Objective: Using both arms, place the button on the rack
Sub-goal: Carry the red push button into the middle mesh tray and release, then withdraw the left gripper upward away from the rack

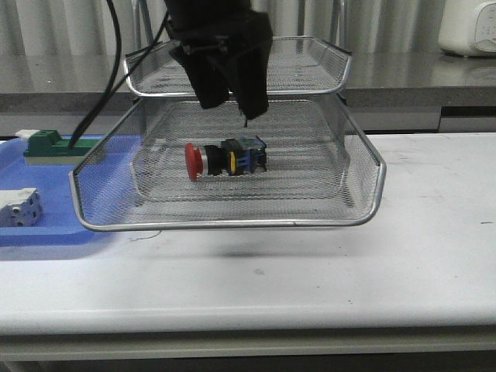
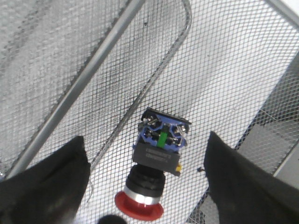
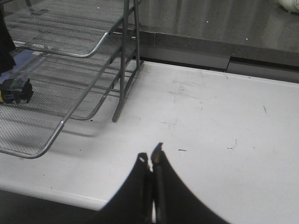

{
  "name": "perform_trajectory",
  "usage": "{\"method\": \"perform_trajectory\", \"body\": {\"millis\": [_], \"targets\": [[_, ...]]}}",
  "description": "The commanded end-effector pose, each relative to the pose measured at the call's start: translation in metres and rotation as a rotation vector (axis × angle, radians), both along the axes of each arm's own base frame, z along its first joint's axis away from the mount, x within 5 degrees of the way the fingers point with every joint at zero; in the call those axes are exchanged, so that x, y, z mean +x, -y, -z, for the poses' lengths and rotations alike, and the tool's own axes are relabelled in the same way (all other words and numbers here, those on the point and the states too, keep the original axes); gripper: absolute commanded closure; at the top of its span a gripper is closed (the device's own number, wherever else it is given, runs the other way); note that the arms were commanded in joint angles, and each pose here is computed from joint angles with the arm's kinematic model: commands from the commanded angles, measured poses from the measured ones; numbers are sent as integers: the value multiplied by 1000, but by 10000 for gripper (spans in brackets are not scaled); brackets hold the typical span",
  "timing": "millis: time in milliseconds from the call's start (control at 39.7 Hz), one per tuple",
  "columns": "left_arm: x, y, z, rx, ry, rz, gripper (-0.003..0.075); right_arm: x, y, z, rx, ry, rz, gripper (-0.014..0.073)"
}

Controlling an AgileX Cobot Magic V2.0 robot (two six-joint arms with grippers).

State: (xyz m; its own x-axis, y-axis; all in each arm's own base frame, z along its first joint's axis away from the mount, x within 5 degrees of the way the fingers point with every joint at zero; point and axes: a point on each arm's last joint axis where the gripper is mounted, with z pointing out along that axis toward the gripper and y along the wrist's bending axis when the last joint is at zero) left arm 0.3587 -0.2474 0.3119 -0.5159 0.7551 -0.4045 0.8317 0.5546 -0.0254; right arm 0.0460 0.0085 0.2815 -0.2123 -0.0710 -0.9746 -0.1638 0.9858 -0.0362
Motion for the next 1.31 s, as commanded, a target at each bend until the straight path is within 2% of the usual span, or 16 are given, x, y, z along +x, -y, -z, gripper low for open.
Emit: {"method": "perform_trajectory", "body": {"millis": [0, 101, 252, 504, 630, 782, 908, 1286], "targets": [[-29, -13, -46, -44, 33, 2, 228, 1, 0, -15, 12, 94, 1, 706], [-45, -28, -53, -4, 55, -3, 274, 1, 0, -15, 12, 94, 1, 706], [-61, -61, -54, 71, 68, -50, 430, 1, 0, -15, 12, 94, 1, 706], [-86, -129, -54, -17, 17, -238, 741, 1, 0, -15, 12, 94, 1, 706], [-104, -165, -48, -68, 85, -365, 739, 1, 0, -15, 12, 94, 1, 706], [-131, -197, -40, -178, 201, -532, 739, 1, 0, -15, 12, 94, 1, 706], [-160, -213, -36, -277, 364, -636, 739, 1, 0, -15, 12, 94, 1, 706], [-263, -228, -9, -446, 790, -684, 739, 1, 0, -15, 12, 94, 1, 706]]}}
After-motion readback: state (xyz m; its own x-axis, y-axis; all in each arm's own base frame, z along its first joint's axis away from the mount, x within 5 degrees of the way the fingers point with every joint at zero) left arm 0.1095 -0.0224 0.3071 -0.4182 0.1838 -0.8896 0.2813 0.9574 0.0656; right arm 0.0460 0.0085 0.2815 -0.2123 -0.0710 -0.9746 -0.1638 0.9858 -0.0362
